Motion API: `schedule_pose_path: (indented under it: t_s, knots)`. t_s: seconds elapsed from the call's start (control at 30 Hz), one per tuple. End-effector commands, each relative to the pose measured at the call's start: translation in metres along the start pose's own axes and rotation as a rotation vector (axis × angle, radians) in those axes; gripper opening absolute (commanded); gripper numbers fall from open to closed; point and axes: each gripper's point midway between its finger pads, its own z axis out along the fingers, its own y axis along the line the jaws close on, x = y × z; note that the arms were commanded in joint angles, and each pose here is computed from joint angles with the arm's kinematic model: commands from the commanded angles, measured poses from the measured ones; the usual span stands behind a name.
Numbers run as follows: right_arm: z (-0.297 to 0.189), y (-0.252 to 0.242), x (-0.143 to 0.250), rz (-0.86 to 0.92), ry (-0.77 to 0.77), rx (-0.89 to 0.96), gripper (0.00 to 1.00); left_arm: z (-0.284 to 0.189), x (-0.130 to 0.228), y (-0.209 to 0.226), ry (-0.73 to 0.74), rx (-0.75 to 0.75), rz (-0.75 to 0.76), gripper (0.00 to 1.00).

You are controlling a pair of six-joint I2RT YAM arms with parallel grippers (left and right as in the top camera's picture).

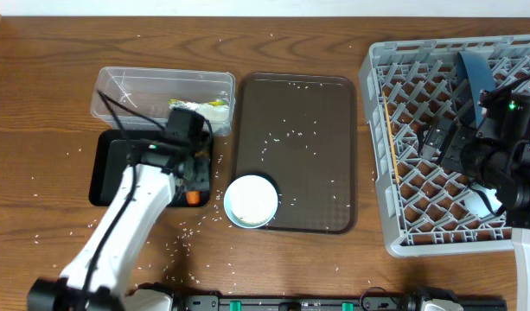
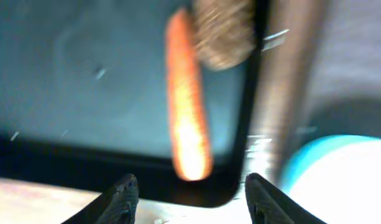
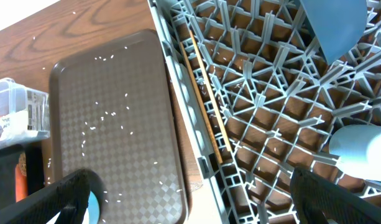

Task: Sort waste into correct bins and load items into the dishwasher rack
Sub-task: 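Grasp the orange carrot with the left gripper and place it on the black tray, then grasp the rim of the white rice bowl with the left gripper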

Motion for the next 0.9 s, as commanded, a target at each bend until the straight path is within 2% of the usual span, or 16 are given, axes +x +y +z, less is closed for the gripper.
schedule_pose_path:
  t_s: [0.0,0.27,0.57,0.73,0.87]
  knots:
    - [-0.002,-0.004,-0.003,0.02,-0.011,0.012,0.99,-0.03,-0.004,-0.034,-0.06,0.172,0.082,0.56]
    - [-0.002,-0.004,-0.003,0.019,-0.012,0.011,0.99,-0.016,0.031,-0.07,0.019,0.201,0.222,0.56]
    - [-0.002,-0.004,-0.002,0.019,-0.01,0.01,0.99,0.004,0.063,-0.154,0.03,0.301,0.472,0.56]
    - [-0.002,-0.003,-0.002,0.02,-0.009,0.004,0.99,0.03,0.082,-0.166,0.087,0.246,0.546,0.56]
    - [-0.002,-0.003,-0.002,0.02,-0.009,0.004,0.99,0.054,0.088,-0.171,0.14,0.229,0.528,0.56]
